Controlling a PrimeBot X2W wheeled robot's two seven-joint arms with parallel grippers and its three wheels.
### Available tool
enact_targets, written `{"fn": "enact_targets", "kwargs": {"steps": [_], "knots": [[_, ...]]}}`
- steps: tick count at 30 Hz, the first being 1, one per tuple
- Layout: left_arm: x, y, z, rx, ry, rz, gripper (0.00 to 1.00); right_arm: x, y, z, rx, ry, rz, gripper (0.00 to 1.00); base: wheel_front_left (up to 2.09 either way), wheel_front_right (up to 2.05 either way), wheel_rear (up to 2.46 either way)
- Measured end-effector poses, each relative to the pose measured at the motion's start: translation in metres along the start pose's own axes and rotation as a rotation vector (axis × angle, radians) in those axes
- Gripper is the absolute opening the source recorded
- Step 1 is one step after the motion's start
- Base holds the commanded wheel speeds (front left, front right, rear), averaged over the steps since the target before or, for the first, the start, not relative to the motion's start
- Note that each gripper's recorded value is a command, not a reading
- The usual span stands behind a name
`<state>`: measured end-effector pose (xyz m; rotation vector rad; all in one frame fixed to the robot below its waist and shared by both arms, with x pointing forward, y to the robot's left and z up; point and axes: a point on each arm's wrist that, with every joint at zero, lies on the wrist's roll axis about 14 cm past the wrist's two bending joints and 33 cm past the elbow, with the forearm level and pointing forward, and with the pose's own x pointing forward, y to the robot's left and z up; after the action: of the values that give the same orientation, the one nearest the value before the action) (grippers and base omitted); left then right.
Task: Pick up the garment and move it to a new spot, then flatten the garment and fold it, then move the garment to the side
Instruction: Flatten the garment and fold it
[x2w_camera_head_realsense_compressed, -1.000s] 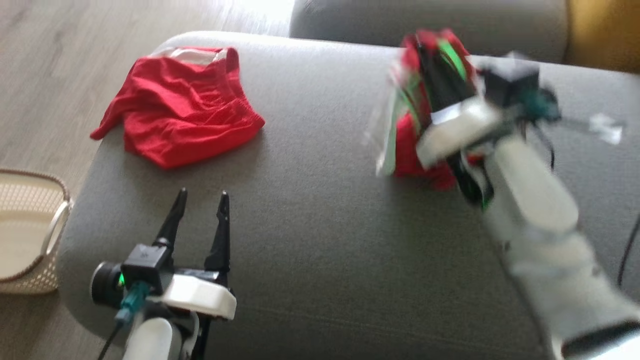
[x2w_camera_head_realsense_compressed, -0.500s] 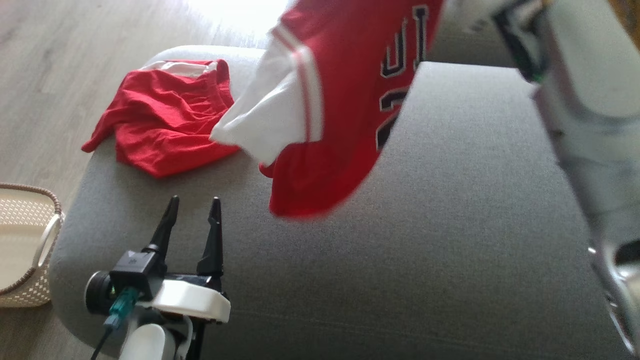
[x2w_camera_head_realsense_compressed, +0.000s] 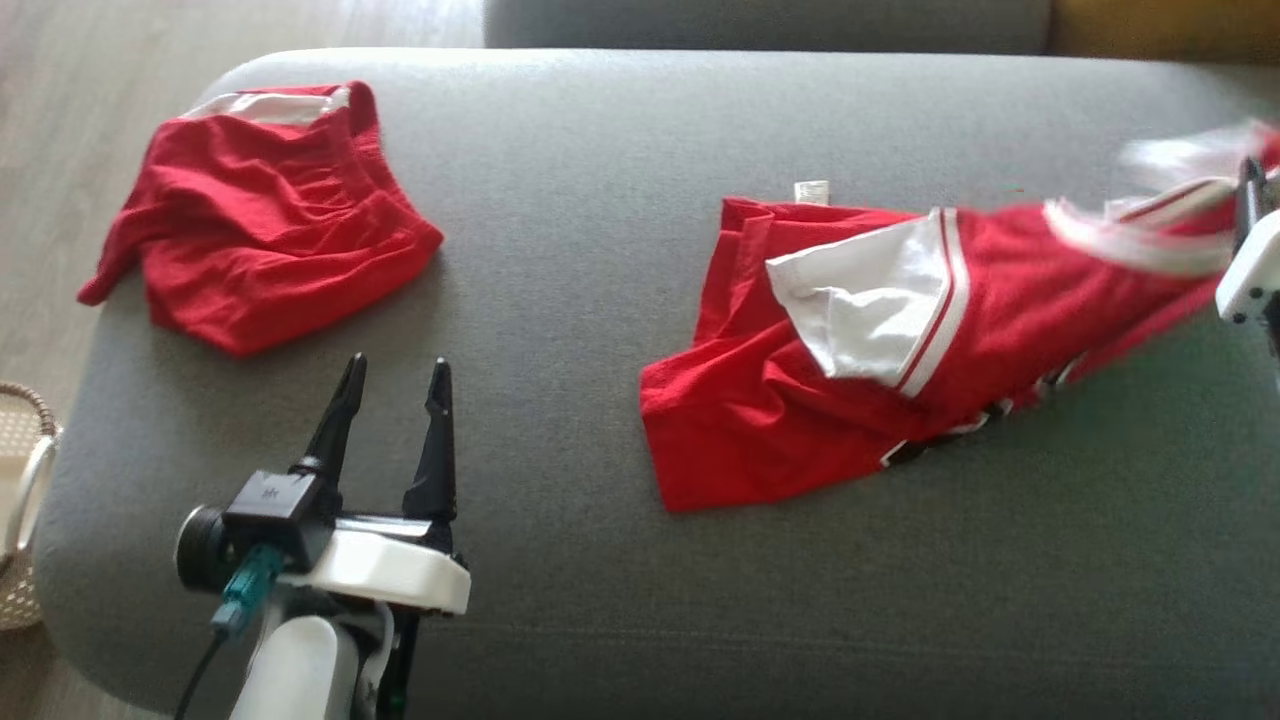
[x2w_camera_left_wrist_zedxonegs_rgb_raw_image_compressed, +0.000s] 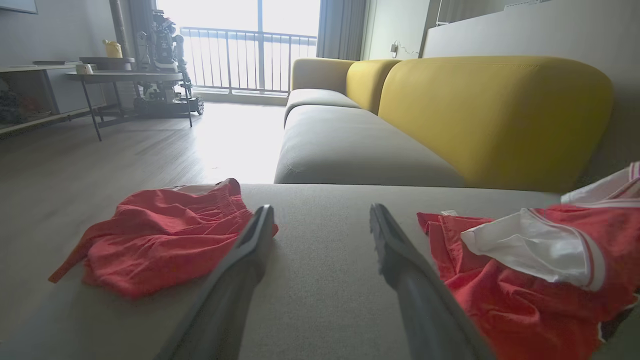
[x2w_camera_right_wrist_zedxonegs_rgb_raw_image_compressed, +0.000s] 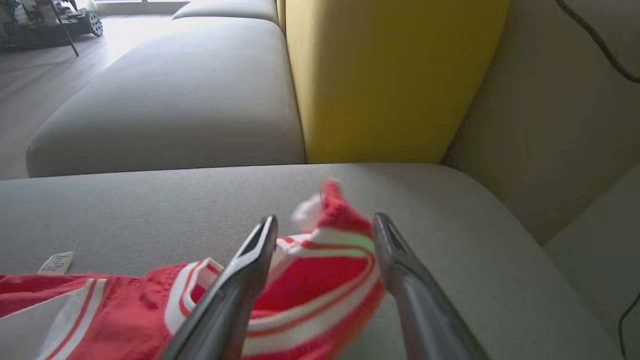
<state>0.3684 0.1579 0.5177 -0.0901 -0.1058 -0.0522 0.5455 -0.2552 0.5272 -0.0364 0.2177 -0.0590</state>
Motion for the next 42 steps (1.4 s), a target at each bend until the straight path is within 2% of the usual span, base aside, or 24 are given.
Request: {"fn": "enact_targets", "kwargs": {"steps": [3, 7, 14, 16, 23, 30, 34, 42], "knots": [[0.006, -0.009, -0.002, -0.005, 0.003, -0.029, 1.00, -0.001, -0.009, -0.001, 0.045, 0.001, -0.033, 1.00, 0.00, 0.00, 0.00], [0.009, -0.018, -0.003, -0.010, 0.005, -0.054, 1.00, -0.005, -0.007, 0.017, 0.070, -0.074, -0.041, 1.00, 0.00, 0.00, 0.00], [0.015, -0.033, 0.003, -0.018, -0.016, -0.100, 1.00, -0.022, 0.062, 0.071, 0.010, -0.310, 0.107, 1.00, 0.00, 0.00, 0.00], [0.017, -0.037, 0.005, -0.020, -0.024, -0.113, 1.00, -0.034, 0.078, 0.077, -0.025, -0.365, 0.151, 1.00, 0.00, 0.00, 0.00], [0.018, -0.043, 0.008, -0.033, -0.033, -0.126, 1.00, -0.078, 0.087, 0.032, -0.044, -0.395, 0.202, 1.00, 0.00, 0.00, 0.00], [0.016, -0.039, 0.002, -0.035, -0.013, -0.105, 1.00, -0.122, 0.101, -0.014, -0.038, -0.358, 0.243, 1.00, 0.00, 0.00, 0.00], [0.015, -0.034, -0.005, -0.032, 0.008, -0.087, 1.00, -0.130, 0.115, -0.026, -0.071, -0.325, 0.283, 1.00, 0.00, 0.00, 0.00], [0.011, -0.025, -0.016, -0.041, 0.042, -0.057, 1.00, -0.128, 0.166, -0.044, -0.166, -0.248, 0.444, 1.00, 0.00, 0.00, 0.00]]}}
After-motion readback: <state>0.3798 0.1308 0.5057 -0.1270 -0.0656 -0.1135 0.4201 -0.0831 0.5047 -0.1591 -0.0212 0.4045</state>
